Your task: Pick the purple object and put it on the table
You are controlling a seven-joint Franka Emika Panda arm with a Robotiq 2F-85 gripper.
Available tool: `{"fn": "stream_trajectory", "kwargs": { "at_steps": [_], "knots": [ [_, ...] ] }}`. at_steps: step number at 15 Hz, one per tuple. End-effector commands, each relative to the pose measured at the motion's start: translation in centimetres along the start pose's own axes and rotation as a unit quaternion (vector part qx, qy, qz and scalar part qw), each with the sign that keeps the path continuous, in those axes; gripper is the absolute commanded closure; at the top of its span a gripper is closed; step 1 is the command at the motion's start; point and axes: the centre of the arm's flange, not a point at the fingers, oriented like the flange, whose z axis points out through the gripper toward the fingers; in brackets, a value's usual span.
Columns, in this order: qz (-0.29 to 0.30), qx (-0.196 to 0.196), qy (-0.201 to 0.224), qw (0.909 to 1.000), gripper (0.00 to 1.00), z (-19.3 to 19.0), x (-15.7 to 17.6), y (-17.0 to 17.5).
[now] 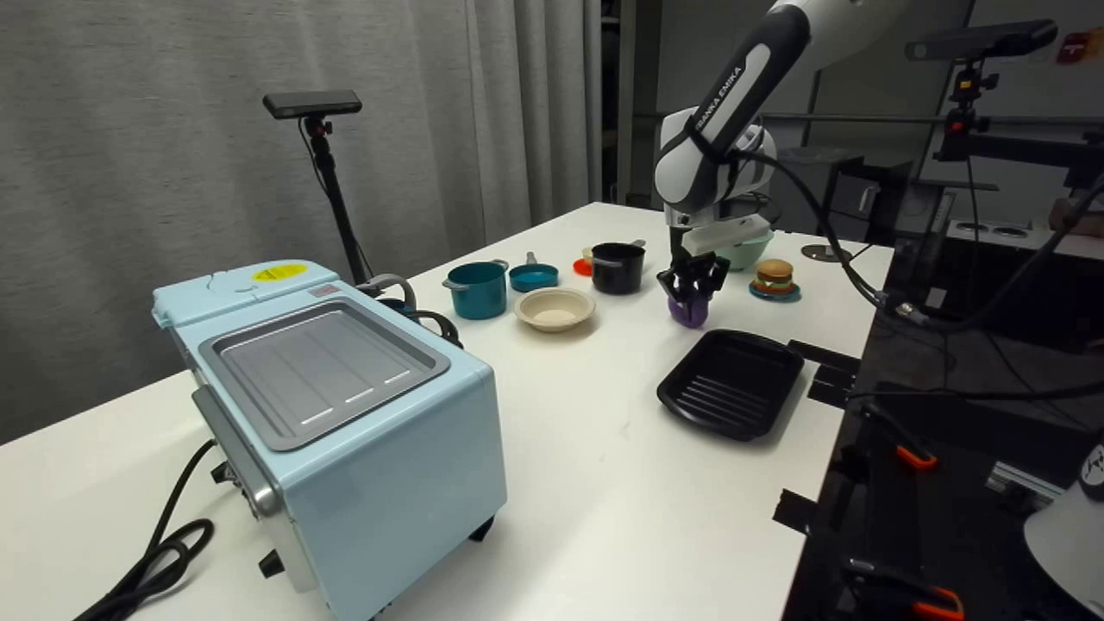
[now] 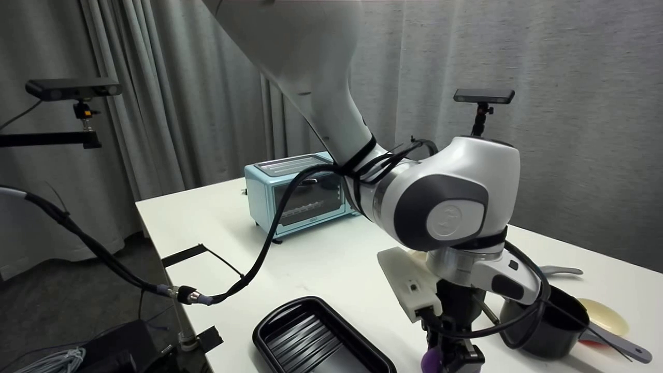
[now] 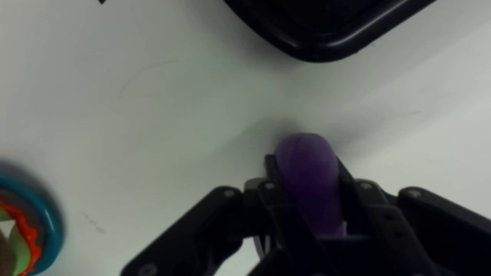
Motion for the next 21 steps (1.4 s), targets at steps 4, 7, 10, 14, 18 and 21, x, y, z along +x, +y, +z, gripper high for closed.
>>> {"fn": "stream_trajectory", "kwargs": {
  "at_steps": [4, 7, 10, 14, 18, 21],
  "knots": [
    [0.011, 0.006, 0.027, 0.9996, 0.12, -4.6, 0.0, 1.6],
    [0.016, 0.022, 0.051, 0.9983, 0.0, -7.9, 0.0, 2.2],
    [0.021, 0.036, 0.072, 0.9965, 0.0, -10.8, -0.2, 2.7],
    [0.027, 0.05, 0.092, 0.9942, 0.0, -13.6, -0.5, 3.3],
    [0.026, 0.053, 0.101, 0.9932, 0.0, -13.5, 0.5, 2.8],
    [0.026, 0.053, 0.099, 0.9933, 0.0, -13.4, 0.3, 2.9]
  ]
}}
